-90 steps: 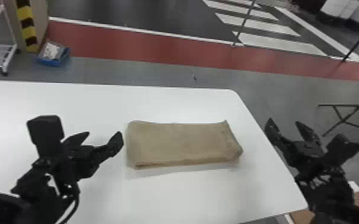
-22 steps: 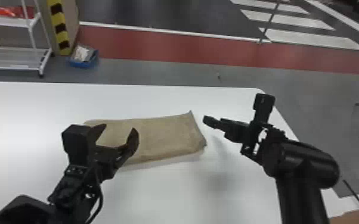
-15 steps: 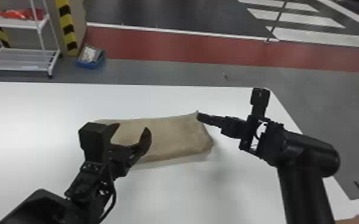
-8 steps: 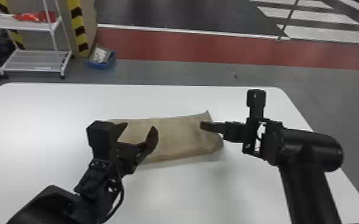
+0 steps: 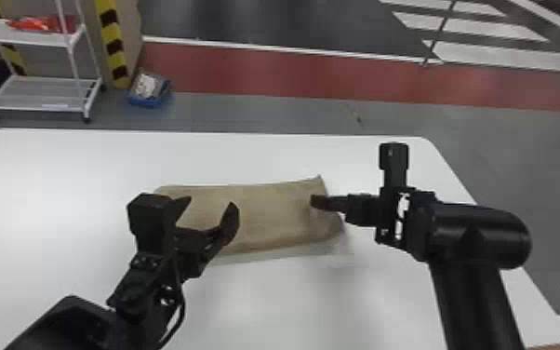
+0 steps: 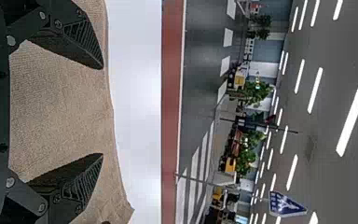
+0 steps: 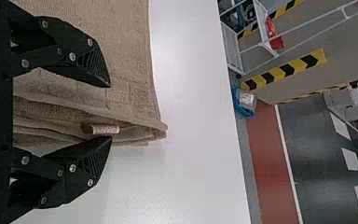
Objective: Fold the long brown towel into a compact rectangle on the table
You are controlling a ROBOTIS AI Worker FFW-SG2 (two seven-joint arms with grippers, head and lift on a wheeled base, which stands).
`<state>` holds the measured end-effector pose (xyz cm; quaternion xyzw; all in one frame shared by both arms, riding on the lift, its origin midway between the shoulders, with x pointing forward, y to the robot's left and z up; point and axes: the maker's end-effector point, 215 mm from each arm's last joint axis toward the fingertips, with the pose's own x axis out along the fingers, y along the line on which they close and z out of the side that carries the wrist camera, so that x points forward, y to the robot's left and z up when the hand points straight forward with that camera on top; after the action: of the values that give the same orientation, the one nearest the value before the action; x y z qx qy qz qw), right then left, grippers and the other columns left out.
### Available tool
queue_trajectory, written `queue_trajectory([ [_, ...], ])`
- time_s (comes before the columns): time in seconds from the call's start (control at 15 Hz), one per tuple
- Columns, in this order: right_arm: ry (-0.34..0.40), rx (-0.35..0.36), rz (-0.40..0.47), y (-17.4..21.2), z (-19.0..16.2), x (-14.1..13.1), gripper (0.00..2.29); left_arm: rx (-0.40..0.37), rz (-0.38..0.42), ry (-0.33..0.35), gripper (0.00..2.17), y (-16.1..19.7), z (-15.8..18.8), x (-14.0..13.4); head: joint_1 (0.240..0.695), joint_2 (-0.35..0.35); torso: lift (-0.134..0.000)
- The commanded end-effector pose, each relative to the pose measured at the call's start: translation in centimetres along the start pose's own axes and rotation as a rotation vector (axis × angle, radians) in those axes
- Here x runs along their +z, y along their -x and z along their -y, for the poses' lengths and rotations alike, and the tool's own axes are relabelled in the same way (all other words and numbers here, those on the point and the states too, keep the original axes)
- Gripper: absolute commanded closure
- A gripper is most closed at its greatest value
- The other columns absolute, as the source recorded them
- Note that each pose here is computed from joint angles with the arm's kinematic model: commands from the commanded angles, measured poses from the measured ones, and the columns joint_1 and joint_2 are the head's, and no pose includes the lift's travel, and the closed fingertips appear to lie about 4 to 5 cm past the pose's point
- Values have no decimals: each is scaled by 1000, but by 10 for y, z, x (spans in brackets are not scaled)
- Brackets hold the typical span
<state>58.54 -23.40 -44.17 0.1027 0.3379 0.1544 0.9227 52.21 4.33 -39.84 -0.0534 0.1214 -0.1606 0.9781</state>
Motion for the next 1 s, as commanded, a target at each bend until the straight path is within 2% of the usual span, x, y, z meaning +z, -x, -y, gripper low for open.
queue_trajectory([
  [0.0,-18,-6,26,15,4,10,485,-4,1,0,265,0,2,0,695,-187,-124],
  [0.13,-60,-10,38,31,13,13,485,-6,0,0,265,1,5,-1,695,-194,-124],
  [0.33,-49,-52,55,43,34,23,488,-7,4,-5,265,0,6,1,695,-220,-124],
  [0.47,-38,-70,23,37,41,15,488,-10,1,-2,265,1,7,0,695,-235,-124],
  [0.53,-29,-72,1,32,39,9,488,-23,-4,23,265,4,9,-2,695,-240,-124],
  [0.73,-17,-45,-26,19,23,-3,488,-23,4,27,265,4,8,2,695,-242,-124],
  [0.87,-3,-30,4,16,17,0,488,-16,2,25,265,5,3,1,695,-231,-124],
  [0.93,-19,-15,14,16,13,1,488,-15,1,25,265,6,2,0,695,-224,-124],
])
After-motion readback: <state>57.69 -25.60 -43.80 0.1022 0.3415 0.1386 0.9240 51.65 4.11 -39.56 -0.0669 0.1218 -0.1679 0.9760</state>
